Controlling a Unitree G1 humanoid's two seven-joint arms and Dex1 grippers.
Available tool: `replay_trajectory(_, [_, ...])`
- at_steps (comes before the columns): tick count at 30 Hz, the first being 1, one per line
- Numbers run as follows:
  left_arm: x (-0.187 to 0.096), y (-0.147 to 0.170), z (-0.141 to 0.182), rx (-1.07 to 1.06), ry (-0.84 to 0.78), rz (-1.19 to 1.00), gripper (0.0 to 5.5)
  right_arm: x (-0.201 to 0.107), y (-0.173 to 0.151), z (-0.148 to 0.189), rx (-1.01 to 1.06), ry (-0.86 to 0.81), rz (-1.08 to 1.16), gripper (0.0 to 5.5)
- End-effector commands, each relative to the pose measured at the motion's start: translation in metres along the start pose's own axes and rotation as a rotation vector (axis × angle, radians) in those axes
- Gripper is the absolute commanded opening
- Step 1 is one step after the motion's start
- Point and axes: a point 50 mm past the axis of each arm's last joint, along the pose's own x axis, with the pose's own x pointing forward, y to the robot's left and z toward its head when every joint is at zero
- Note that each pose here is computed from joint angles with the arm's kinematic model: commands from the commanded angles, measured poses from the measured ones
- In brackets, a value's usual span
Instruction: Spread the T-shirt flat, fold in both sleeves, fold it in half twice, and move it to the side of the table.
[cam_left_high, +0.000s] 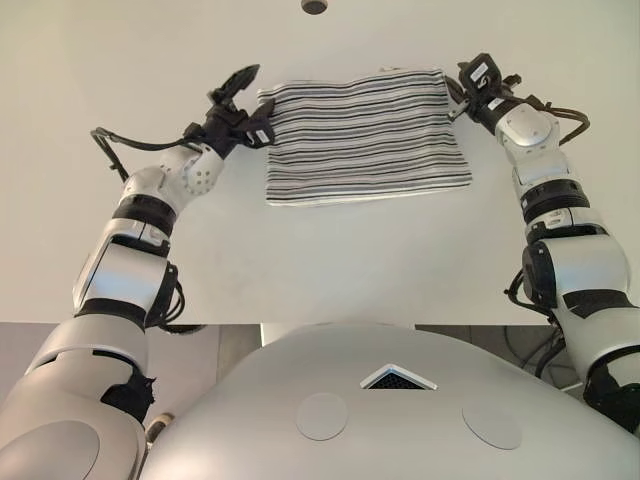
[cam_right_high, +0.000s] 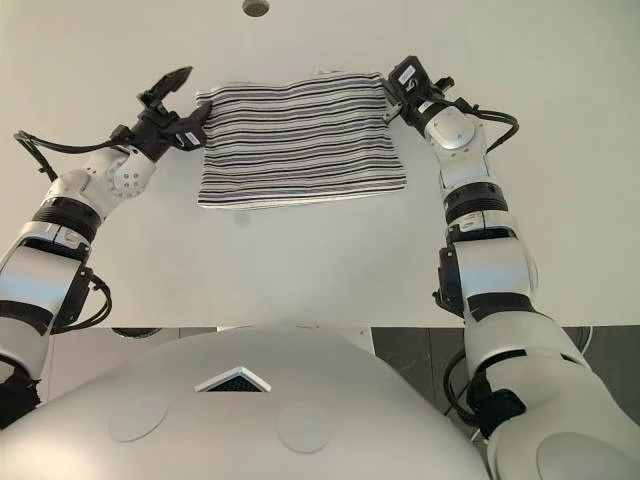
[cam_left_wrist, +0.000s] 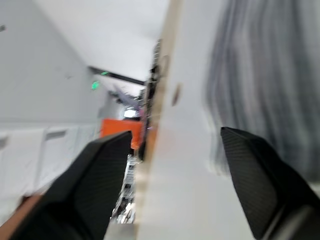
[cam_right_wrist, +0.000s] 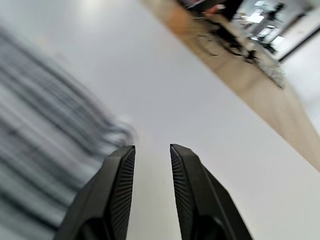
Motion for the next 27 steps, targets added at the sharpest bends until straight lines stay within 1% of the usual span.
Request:
replay_trajectory(1, [-0.001,0.038,0.015,-0.097,-0.088,0.363,3.31,0.002,-0.019,0.044,0.085,-0.263,-0.103,1.31])
replay_trajectory(3, [-0.006,0.054,0.035,-0.148,-0.185,0.518,3.31,-0.002,-0.020,0.065,0.046,-0.395,-0.072,1.31])
replay_trajectory(5, [-0.011,0.061,0.052,-0.175,-0.253,0.591,3.31,-0.005,-0.018,0.078,-0.033,-0.447,-0.009,1.31])
replay_trajectory(7, [-0.013,0.063,0.067,-0.186,-0.294,0.620,3.31,-0.003,-0.010,0.085,-0.165,-0.435,0.093,1.31])
replay_trajectory(10, [-0.016,0.062,0.077,-0.220,-0.290,0.657,3.31,0.003,0.004,0.087,-0.349,-0.385,0.250,1.31])
replay_trajectory(12, [-0.018,0.062,0.080,-0.253,-0.276,0.679,3.31,0.008,0.015,0.078,-0.520,-0.290,0.380,1.31])
replay_trajectory(14, [-0.017,0.063,0.084,-0.276,-0.273,0.691,3.31,0.013,0.020,0.063,-0.703,-0.160,0.489,1.31])
replay_trajectory(16, [-0.014,0.062,0.087,-0.295,-0.273,0.690,3.31,0.015,0.016,0.050,-0.857,-0.034,0.546,1.31])
replay_trajectory(19, [-0.008,0.060,0.092,-0.321,-0.280,0.669,3.31,0.011,0.002,0.032,-1.030,0.148,0.626,1.31])
replay_trajectory(22, [-0.005,0.058,0.095,-0.337,-0.281,0.652,3.31,0.004,-0.014,0.022,-1.152,0.289,0.708,1.31])
replay_trajectory(25, [-0.004,0.055,0.095,-0.350,-0.267,0.639,3.31,-0.002,-0.020,0.015,-1.215,0.377,0.796,1.31])
replay_trajectory(27, [-0.004,0.053,0.094,-0.352,-0.251,0.627,3.31,-0.014,-0.022,0.003,-1.251,0.431,0.910,1.31])
